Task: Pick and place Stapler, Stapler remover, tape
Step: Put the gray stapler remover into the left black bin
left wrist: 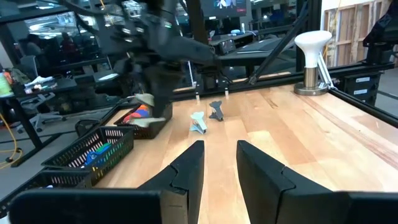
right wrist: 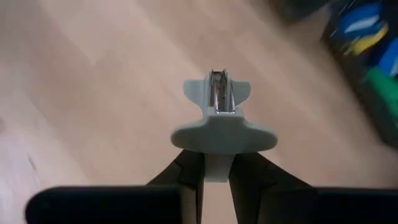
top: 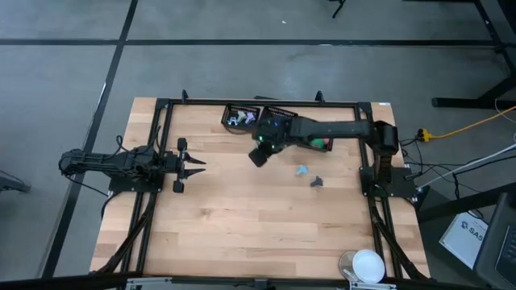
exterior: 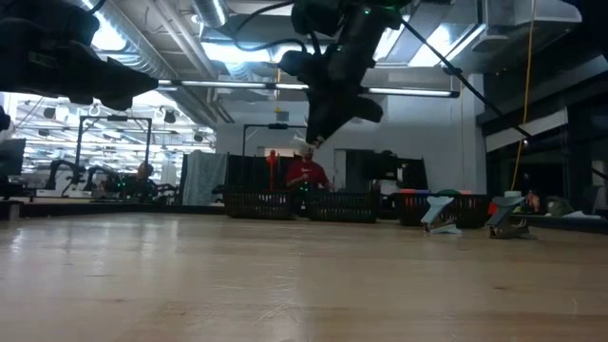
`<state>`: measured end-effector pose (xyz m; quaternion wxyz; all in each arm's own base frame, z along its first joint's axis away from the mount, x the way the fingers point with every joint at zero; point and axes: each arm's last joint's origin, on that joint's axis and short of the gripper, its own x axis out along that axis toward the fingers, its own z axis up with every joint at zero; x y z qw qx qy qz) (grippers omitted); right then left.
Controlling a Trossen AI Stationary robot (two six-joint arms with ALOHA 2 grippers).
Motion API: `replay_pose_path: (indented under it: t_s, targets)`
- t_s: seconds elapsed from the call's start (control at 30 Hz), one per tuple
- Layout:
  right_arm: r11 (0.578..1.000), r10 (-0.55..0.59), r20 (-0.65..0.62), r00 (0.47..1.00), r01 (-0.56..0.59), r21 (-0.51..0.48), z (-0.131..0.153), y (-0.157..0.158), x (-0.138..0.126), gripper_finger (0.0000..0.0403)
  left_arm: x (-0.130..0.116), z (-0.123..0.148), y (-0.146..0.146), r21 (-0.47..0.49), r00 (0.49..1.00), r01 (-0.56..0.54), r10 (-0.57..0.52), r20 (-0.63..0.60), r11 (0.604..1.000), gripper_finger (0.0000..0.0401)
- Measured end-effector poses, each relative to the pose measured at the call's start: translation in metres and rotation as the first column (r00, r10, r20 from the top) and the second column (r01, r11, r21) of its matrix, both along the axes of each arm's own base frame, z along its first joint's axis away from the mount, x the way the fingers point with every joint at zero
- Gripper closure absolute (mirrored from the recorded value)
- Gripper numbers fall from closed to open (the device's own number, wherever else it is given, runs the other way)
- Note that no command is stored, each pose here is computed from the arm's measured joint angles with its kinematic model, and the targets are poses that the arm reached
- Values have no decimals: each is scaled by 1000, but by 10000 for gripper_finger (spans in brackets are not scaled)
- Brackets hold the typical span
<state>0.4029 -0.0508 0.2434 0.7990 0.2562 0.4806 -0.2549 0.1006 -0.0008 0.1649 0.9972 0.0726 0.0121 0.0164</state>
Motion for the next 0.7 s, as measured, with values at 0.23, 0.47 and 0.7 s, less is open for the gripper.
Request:
replay_pose_path:
  t_s: [0.23,0.47,0.7]
  targets:
    - [998,6,92,996,0,-65,16,-40,3,352,0,0,0,0,1000,0,0,0,1000,310]
    - [990,64,117,991,-49,-131,19,-71,0,352,0,0,0,0,1000,0,0,0,1000,310]
    - [992,19,120,993,-4,-124,8,-87,3,352,0,0,0,0,1000,0,0,0,1000,310]
